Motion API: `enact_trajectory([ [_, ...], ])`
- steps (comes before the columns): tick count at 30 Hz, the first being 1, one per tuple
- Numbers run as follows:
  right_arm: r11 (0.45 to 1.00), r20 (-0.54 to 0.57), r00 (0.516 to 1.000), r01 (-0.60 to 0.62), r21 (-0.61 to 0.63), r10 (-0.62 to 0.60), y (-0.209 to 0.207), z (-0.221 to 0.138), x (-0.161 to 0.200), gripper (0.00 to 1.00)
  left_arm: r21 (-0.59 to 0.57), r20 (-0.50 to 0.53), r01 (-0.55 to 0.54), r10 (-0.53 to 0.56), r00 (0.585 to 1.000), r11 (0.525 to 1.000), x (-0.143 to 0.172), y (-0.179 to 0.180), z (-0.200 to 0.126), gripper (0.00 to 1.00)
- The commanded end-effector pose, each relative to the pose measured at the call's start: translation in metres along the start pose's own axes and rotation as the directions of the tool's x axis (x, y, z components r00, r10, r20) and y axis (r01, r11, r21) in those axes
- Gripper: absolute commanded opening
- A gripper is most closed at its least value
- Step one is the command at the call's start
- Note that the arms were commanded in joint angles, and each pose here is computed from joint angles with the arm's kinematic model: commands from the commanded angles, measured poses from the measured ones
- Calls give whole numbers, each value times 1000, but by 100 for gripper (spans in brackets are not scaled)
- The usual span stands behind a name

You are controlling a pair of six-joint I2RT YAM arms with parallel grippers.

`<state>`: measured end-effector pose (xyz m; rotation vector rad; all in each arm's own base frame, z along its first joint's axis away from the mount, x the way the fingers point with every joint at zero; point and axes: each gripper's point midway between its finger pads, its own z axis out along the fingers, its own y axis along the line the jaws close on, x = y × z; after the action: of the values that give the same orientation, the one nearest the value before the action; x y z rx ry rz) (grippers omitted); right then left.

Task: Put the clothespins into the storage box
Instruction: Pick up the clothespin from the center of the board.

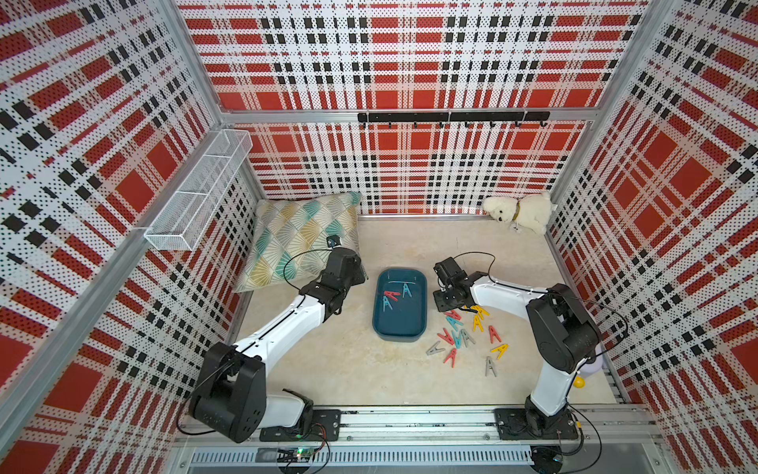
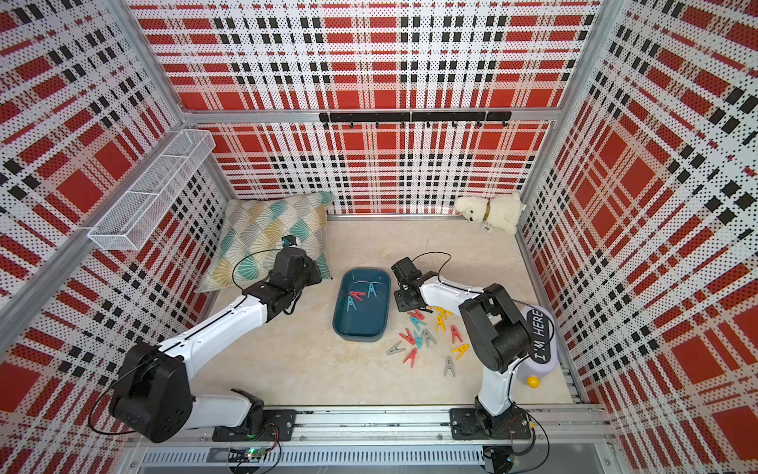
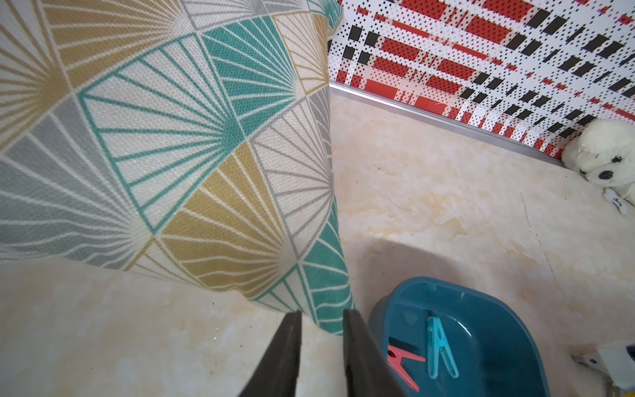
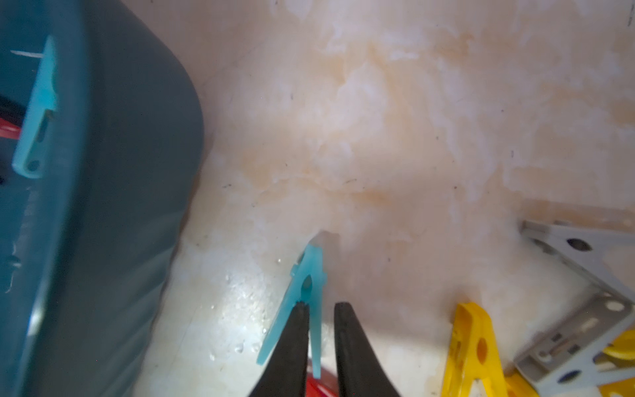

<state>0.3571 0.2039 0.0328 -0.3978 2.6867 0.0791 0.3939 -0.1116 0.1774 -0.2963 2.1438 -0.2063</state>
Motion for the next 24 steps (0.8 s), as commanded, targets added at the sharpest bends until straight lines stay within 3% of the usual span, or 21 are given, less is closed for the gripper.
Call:
enact_trajectory([
  [1, 1000, -24, 999, 24, 15, -24, 1, 8, 3, 20, 4, 26, 10, -11, 1000, 1000, -9, -3, -4, 28],
  [12, 1000, -10, 999, 31, 0, -31, 9, 14, -18, 19, 6, 27, 10, -10, 1000, 1000, -10, -3, -4, 28],
  [24, 999, 33, 999, 30, -44, -29, 14, -5, -22, 23, 3, 30, 9, -10, 999, 1000, -10, -1, -7, 28],
])
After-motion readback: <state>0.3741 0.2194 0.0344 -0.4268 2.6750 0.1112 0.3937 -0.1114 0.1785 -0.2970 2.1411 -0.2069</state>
